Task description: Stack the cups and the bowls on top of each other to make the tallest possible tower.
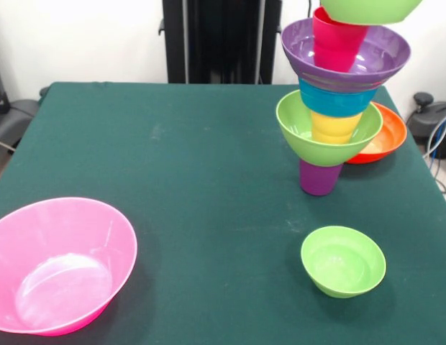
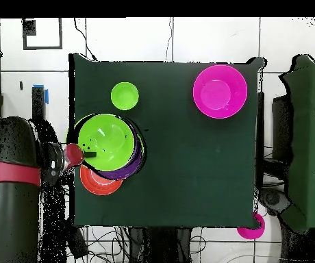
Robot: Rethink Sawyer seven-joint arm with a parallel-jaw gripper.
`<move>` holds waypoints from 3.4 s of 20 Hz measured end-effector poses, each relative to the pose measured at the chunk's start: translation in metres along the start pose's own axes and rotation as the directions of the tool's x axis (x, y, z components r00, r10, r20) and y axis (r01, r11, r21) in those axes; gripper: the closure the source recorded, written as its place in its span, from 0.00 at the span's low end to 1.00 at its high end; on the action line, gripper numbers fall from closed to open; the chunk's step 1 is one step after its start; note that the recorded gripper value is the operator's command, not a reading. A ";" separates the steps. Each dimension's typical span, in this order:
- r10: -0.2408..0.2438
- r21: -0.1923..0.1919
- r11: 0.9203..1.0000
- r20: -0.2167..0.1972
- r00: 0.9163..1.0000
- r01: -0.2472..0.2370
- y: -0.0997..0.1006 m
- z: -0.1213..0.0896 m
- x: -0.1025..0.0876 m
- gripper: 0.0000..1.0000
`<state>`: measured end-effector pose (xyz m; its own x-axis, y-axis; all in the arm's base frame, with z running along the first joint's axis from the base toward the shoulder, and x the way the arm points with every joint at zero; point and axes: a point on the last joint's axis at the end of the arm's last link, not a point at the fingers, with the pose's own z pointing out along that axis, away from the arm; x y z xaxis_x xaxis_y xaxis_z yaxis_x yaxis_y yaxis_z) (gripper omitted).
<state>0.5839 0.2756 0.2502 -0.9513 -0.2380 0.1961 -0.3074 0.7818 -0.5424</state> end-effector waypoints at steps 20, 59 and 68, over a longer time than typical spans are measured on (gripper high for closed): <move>0.014 0.011 1.000 0.029 0.999 -0.014 -0.018 -0.016 0.010 1.00; 0.005 0.014 1.000 -0.013 1.000 -0.005 -0.029 0.025 0.027 1.00; -0.001 0.011 1.000 -0.023 1.000 0.001 -0.025 0.023 0.028 1.00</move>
<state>0.5644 0.2364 0.2504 -0.9501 -0.2254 0.2156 -0.3090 0.7752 -0.5510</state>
